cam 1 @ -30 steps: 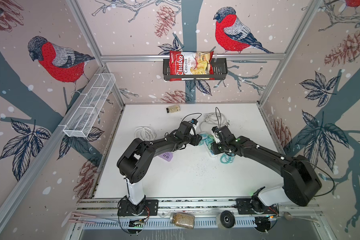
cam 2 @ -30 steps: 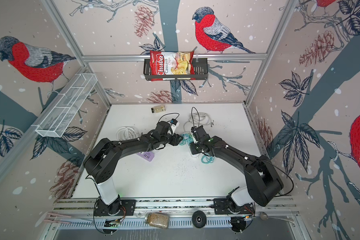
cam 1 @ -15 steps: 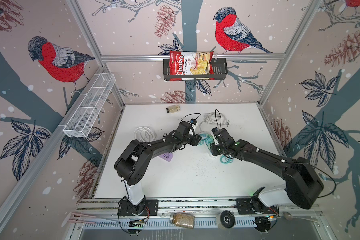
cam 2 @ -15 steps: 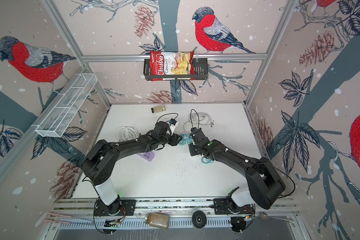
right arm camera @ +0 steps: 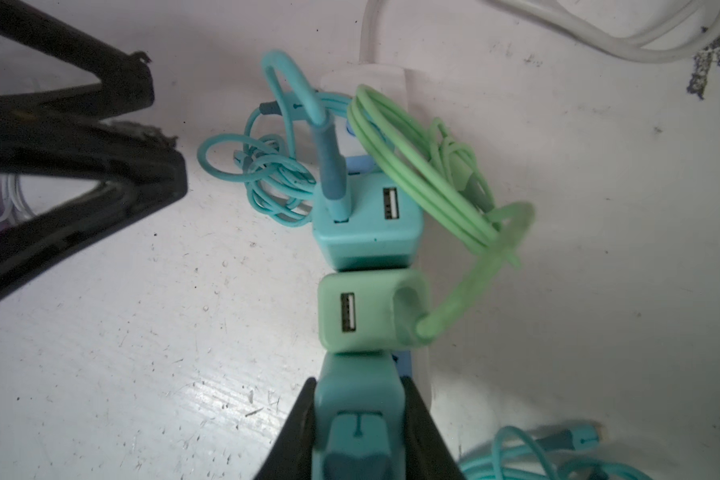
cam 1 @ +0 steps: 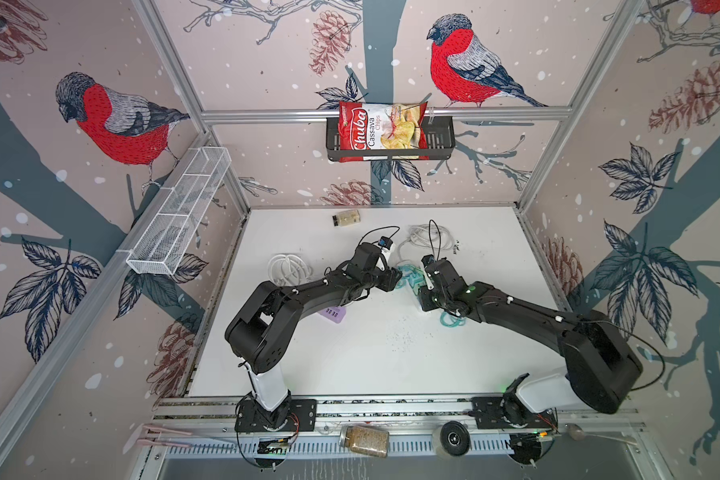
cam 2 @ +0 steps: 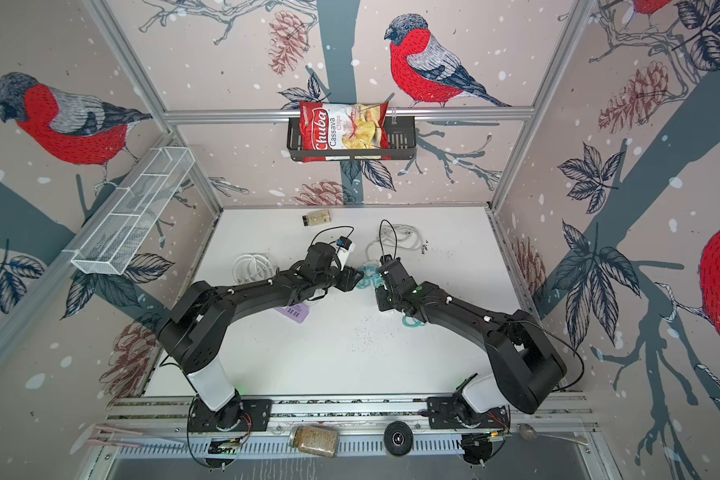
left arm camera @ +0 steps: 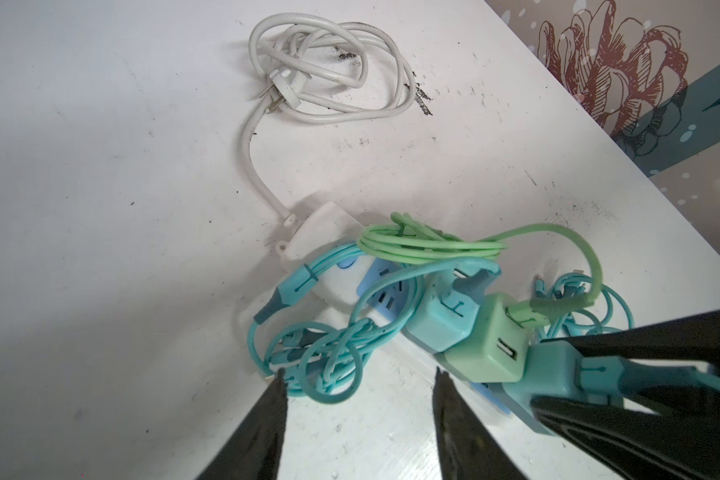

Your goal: Insert the plug

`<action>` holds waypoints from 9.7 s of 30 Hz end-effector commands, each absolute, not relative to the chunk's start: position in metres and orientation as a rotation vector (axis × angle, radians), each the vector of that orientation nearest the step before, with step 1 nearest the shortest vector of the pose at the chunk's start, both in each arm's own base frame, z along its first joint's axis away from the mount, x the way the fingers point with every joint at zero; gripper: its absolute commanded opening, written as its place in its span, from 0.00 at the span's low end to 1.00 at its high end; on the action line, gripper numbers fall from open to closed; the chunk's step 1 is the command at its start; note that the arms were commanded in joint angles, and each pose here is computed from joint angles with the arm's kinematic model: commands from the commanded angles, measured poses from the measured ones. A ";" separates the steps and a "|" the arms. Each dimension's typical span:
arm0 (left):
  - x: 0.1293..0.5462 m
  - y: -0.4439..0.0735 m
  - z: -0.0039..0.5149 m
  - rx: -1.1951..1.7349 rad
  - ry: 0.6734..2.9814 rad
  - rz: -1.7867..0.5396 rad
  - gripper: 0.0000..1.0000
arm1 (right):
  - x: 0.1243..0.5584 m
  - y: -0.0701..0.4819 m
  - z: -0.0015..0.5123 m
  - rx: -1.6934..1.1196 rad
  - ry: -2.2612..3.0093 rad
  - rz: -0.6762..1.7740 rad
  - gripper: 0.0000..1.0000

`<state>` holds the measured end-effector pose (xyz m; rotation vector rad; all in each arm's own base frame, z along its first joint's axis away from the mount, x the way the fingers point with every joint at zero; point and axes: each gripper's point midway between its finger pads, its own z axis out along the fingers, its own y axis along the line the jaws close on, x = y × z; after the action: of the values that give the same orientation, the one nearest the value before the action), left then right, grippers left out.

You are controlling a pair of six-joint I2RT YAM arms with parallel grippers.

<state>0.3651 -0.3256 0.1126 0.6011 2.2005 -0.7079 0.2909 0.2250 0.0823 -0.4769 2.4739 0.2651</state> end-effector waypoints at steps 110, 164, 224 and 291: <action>0.357 -0.316 0.132 0.620 2.122 -0.700 0.52 | 0.299 0.223 0.077 -0.545 2.381 0.220 0.00; 0.335 -0.232 0.209 0.394 1.865 -0.453 0.61 | 0.305 0.237 -0.027 -0.601 2.888 -0.042 0.00; 0.330 -0.190 0.208 0.262 1.878 -0.330 0.68 | 0.353 0.294 0.115 -0.507 2.488 0.334 0.54; 0.324 0.007 0.153 -0.130 1.479 0.274 0.98 | 0.355 -0.016 0.137 0.160 1.601 -0.126 1.00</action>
<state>0.3197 0.0144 0.1114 -0.1110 1.6559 0.3667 0.3460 -0.0301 0.1029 0.2356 1.7430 -0.1634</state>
